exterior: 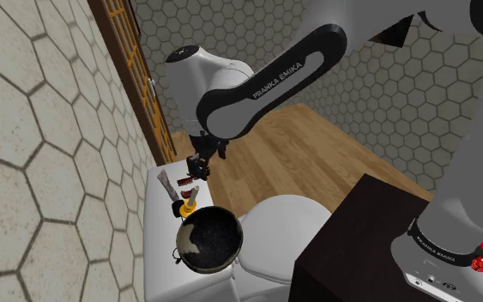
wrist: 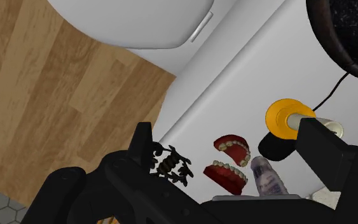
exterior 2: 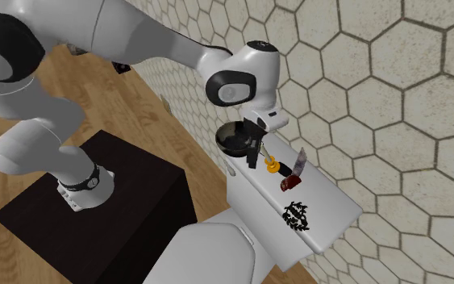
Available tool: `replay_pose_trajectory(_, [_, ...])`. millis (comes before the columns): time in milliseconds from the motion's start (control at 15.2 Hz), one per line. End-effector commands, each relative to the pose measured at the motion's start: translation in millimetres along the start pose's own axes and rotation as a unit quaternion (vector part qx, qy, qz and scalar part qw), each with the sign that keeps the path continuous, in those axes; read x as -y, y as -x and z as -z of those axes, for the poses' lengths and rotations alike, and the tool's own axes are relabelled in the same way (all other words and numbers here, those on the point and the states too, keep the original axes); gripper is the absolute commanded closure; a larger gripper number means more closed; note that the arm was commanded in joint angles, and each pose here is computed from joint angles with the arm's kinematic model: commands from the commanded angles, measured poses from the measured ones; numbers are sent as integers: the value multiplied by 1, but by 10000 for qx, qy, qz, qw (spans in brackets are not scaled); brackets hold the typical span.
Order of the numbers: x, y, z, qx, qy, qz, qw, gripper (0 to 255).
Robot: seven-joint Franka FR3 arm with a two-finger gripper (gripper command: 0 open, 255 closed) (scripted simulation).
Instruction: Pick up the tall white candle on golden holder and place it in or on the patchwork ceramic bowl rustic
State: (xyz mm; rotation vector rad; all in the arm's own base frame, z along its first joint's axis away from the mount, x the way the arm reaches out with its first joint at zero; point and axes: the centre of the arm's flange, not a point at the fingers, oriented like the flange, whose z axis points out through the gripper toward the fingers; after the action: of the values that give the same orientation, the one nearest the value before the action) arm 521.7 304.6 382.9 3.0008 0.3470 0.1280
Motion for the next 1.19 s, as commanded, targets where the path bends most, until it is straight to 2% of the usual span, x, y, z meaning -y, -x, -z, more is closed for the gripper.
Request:
replay_pose_trajectory(0, [20,-14,-15,12,24,76,10000,0])
replay_pose_trajectory(528, [98,-64,-72,71,109,382,9992,0])
replay_pose_trajectory(1122, [98,-63,-112,72,109,385,9992,0])
